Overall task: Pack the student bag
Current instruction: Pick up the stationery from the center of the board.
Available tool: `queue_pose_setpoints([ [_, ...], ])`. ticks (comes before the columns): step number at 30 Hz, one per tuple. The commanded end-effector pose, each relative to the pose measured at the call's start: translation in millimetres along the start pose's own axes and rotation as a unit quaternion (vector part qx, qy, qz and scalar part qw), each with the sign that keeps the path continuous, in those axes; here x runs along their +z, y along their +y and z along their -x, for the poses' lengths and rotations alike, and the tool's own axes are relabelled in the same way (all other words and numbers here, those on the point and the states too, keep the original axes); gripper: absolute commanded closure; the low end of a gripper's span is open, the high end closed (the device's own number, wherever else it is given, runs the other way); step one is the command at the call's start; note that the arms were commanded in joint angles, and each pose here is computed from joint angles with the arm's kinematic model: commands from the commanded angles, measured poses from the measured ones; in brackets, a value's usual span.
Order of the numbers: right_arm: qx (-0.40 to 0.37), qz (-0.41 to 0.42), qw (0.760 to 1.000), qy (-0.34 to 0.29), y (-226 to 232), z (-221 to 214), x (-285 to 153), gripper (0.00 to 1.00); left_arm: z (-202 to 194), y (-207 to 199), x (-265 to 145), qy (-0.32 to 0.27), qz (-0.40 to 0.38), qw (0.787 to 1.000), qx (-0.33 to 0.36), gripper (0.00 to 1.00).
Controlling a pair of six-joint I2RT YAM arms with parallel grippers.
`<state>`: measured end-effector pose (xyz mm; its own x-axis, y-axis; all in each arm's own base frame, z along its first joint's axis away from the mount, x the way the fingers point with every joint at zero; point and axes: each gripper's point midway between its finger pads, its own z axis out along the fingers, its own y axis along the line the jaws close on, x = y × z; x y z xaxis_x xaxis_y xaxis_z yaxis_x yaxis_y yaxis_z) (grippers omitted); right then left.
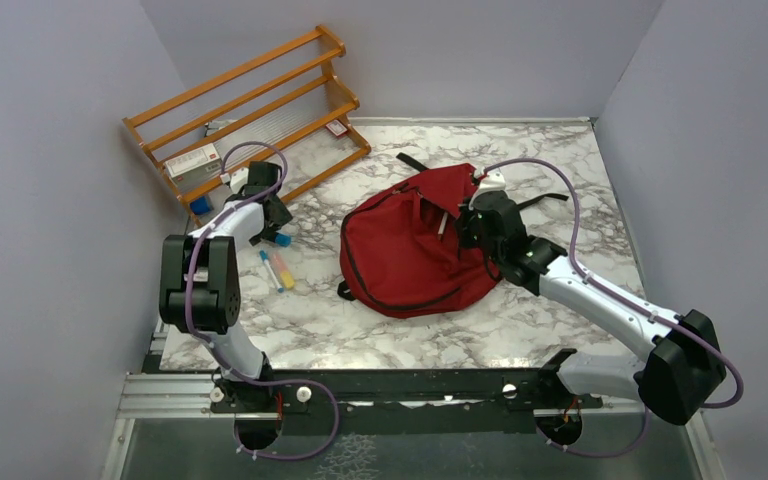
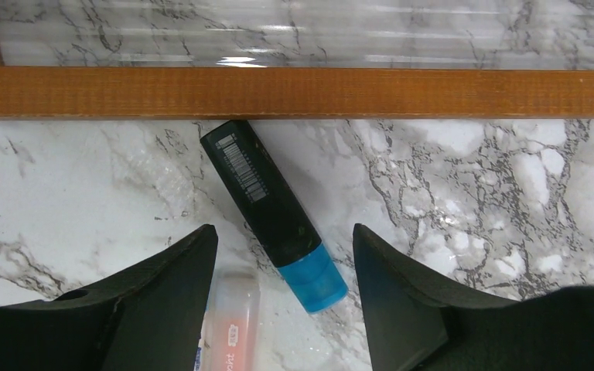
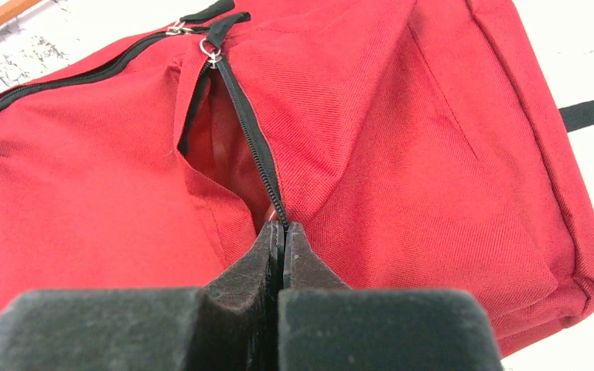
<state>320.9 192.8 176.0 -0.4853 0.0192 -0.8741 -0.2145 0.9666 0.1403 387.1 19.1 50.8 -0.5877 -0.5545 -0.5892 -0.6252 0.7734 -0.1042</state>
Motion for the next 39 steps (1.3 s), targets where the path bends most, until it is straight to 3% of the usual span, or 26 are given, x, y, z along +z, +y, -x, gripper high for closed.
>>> queue_pose_setpoints([
  [1, 0.011, -0.002, 1.0, -0.006, -1.4, -2.4, -3.0, 0.99, 5.2, 0.5, 10.8, -0.001, 0.014, 1.0, -0.007, 0.36],
  [11, 0.003, -0.007, 1.0, -0.008, -3.7, -0.3, -3.3, 0.99, -6.9, 0.5, 24.0, 0.019, 0.021, 1.0, 0.001, 0.42],
  [26, 0.002, -0.013, 1.0, -0.009, -5.9, 0.4, -4.2, 0.99, -35.5, -39.3, 11.3, 0.037, -0.052, 0.997, 0.042, 0.8],
  [34, 0.002, -0.014, 1.0, -0.01, -6.8, 2.1, -6.2, 0.99, -22.0, -72.1, -30.3, 0.01, -0.141, 0.989, 0.051, 0.9],
  [39, 0.002, -0.013, 1.0, -0.01, -5.4, 2.8, -4.1, 0.99, -4.8, -98.4, -73.5, -0.02, -0.222, 0.973, 0.063, 0.97],
])
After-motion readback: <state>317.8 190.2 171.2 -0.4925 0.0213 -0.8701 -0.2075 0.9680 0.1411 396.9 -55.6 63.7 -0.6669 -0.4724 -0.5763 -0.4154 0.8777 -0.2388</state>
